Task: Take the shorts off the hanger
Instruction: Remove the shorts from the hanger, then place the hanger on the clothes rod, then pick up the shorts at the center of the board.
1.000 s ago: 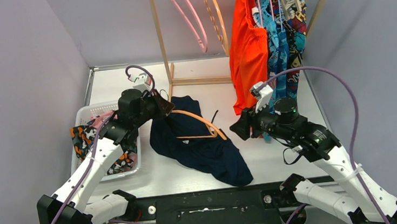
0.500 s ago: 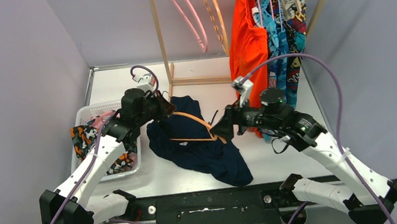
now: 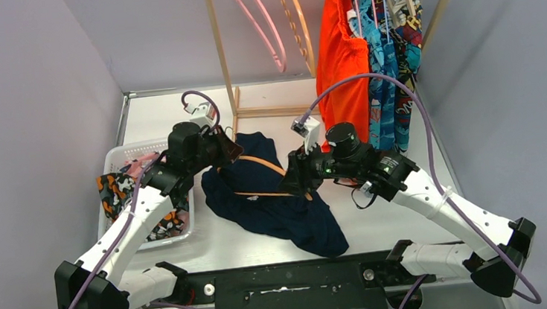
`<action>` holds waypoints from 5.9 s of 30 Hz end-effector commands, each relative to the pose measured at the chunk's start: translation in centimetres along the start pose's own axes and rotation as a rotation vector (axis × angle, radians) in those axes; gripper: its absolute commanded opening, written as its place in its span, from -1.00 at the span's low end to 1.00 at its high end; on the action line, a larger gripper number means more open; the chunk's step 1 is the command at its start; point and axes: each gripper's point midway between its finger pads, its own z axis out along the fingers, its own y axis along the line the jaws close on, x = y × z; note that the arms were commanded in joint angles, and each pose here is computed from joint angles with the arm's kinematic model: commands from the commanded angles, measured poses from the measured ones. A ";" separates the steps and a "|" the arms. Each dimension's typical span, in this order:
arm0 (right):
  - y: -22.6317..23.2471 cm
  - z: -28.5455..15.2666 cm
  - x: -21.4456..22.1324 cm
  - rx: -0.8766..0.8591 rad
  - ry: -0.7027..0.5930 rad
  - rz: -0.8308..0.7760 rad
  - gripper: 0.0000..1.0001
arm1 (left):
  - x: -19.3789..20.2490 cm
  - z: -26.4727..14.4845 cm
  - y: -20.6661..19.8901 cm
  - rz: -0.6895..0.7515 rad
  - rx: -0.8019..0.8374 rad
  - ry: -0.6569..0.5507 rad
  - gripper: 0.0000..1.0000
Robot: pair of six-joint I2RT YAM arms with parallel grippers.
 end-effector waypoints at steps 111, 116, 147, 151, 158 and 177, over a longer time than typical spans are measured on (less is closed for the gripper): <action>-7.2 -17.3 -31.4 0.753 -0.995 -0.328 -1.00 | -2.1 -5.1 -4.1 -0.015 0.165 -0.128 0.68; -7.2 -18.0 -30.2 0.757 -1.020 -0.335 -1.00 | -1.8 -5.0 -4.0 -0.021 0.163 -0.119 0.68; -11.3 -12.9 -30.0 0.661 -0.772 -0.275 -0.79 | -1.0 -5.0 -4.0 -0.055 0.159 -0.080 0.68; -11.4 -13.3 -29.6 0.651 -0.771 -0.289 -0.52 | -1.0 -4.6 -3.8 -0.076 0.154 -0.080 0.68; -11.3 -13.8 -28.2 0.648 -0.735 -0.287 -0.07 | -1.3 -4.8 -3.2 -0.083 0.128 -0.113 0.68; -2.8 -10.8 -14.1 0.125 -0.797 -0.249 0.38 | -0.2 -6.4 2.8 -0.375 -0.044 -0.335 0.95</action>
